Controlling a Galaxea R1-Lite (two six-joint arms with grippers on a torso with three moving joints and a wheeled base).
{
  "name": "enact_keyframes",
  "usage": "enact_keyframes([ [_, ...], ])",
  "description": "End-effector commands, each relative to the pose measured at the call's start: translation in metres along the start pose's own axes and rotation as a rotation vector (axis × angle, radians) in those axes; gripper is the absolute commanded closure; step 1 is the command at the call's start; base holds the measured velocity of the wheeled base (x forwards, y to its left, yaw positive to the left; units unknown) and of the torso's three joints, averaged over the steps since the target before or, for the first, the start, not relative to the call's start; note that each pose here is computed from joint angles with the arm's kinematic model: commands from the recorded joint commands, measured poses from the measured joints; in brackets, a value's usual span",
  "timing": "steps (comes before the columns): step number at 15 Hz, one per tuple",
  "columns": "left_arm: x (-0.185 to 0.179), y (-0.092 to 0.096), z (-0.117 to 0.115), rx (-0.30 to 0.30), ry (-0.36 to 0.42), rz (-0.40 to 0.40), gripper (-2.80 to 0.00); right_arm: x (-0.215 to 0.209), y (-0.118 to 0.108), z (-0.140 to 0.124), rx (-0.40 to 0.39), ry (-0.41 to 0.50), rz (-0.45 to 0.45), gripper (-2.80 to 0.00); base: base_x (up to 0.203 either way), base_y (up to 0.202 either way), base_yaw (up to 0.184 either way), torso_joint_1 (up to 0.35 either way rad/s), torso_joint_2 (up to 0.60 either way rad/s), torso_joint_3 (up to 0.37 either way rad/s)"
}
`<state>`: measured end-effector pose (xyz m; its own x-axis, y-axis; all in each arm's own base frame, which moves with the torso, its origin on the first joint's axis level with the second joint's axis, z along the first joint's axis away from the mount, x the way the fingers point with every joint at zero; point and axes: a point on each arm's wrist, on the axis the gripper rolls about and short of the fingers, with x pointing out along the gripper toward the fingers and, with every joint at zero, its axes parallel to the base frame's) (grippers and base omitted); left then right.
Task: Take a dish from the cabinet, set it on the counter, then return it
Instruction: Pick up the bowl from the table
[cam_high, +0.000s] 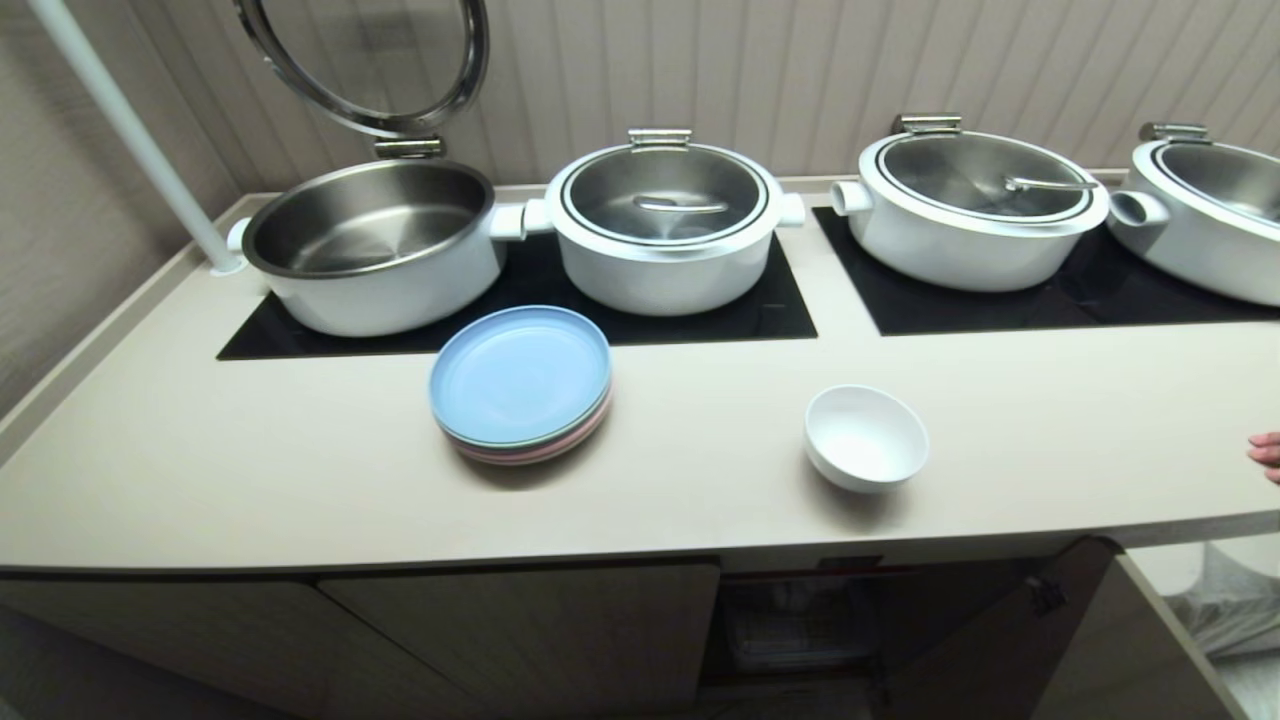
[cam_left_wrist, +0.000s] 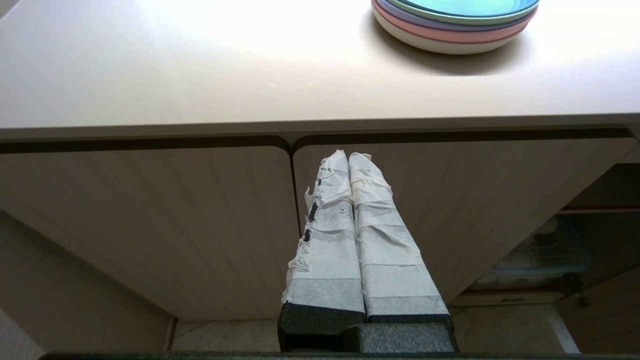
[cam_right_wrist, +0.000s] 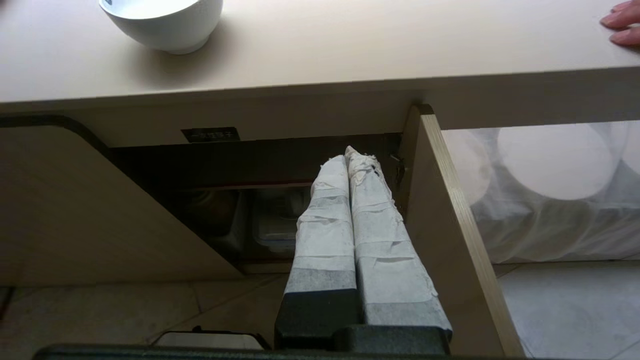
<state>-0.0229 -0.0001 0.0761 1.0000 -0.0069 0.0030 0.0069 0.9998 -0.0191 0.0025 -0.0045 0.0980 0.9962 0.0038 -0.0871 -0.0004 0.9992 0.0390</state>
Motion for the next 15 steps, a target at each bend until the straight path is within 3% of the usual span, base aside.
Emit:
enact_keyframes([
  [1,0.000,0.000,0.000,-0.001,0.000,0.001,0.00,0.000,0.000,0.001,0.009,0.001,-0.008,0.00,0.000,0.000,0.000,0.000,0.00,0.000],
  [6,0.000,0.000,0.000,-0.001,0.000,-0.001,0.00,-0.001,0.001,0.001,0.029,-0.024,-0.131,0.00,0.000,0.000,0.000,0.000,0.00,0.000],
  [11,0.000,0.000,0.000,-0.001,0.000,0.000,0.00,-0.020,0.003,-0.012,0.027,-0.143,-0.057,0.00,0.000,0.000,0.000,0.000,0.00,0.000],
  [15,0.000,0.000,0.000,-0.001,0.000,0.001,0.00,-0.023,0.003,-0.024,0.028,-0.092,-0.040,0.00,0.000,0.000,0.000,0.000,0.00,0.000],
])
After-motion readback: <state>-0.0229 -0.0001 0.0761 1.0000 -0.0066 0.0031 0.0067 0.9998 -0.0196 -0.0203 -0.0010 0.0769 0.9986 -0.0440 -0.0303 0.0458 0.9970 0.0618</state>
